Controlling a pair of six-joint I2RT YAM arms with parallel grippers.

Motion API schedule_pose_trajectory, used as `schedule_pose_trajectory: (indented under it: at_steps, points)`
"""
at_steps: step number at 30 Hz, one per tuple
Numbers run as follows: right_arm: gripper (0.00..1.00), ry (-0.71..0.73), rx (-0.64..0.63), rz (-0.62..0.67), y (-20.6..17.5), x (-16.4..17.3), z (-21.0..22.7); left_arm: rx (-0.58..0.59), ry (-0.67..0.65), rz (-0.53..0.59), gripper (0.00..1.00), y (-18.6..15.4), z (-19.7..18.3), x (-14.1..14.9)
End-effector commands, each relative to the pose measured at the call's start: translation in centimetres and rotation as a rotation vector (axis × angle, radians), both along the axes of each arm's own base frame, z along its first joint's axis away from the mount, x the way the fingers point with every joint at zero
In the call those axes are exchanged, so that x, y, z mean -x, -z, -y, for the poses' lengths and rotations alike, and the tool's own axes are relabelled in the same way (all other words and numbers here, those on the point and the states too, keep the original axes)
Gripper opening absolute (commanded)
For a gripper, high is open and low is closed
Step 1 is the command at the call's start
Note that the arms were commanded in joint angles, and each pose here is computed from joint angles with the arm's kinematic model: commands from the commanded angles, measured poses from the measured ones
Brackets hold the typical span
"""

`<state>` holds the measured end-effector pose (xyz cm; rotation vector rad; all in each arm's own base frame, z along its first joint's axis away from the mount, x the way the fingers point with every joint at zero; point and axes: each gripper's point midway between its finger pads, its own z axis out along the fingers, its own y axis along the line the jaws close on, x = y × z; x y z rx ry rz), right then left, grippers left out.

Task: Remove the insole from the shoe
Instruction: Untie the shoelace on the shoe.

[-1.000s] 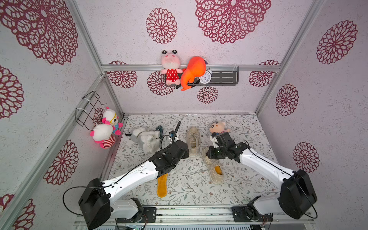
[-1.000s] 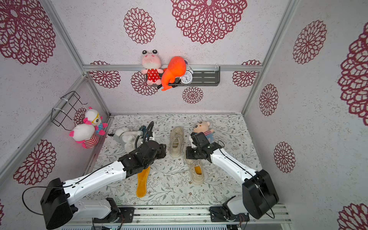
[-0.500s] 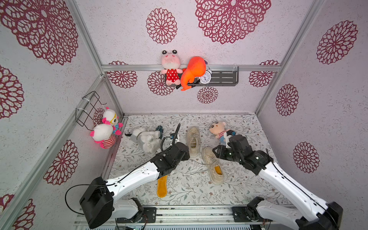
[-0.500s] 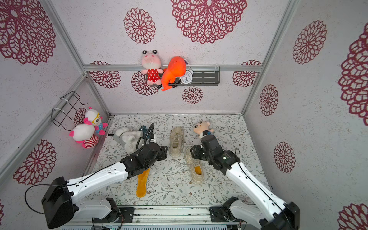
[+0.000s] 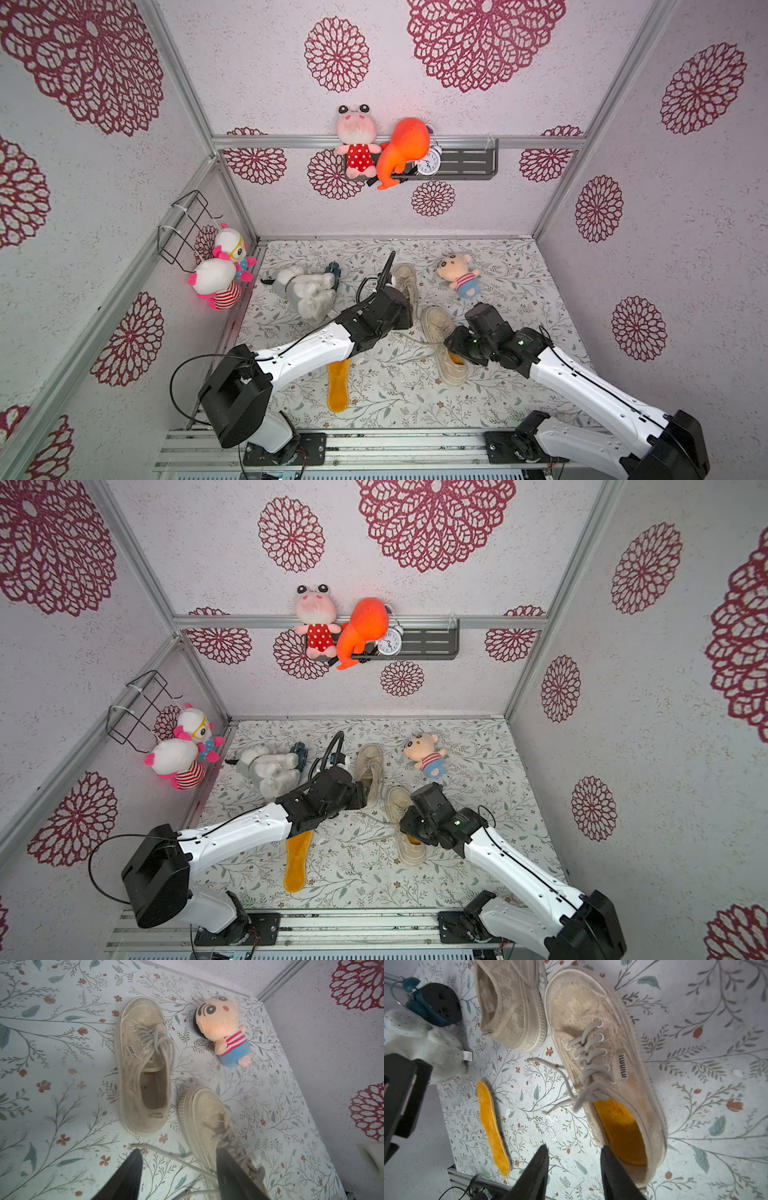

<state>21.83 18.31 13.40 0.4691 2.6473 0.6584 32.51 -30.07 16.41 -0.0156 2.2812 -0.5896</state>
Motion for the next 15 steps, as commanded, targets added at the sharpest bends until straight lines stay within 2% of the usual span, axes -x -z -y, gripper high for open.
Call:
schedule_pose_trajectory:
  at_steps: [1, 8, 11, 15]
  points:
    - [0.46, 0.105, -0.050, 0.013, 0.2, -0.9, 0.0, 0.042, -0.027, 0.017, 0.60, -1.0, -0.5, -0.2]
    - [0.52, 0.246, -0.274, 0.046, 0.7, -2.6, -1.8, 0.037, 0.006, -0.012, 0.60, -0.4, 0.8, -0.6]
    - [0.57, 0.284, -0.301, 0.086, 0.5, -3.5, -1.6, 0.039, 0.020, -0.025, 0.60, -0.1, 1.6, -0.9]
    - [0.59, 0.335, -0.363, 0.130, 0.5, -4.5, -1.1, 0.038, 0.030, -0.030, 0.60, 0.1, 2.1, -1.4]
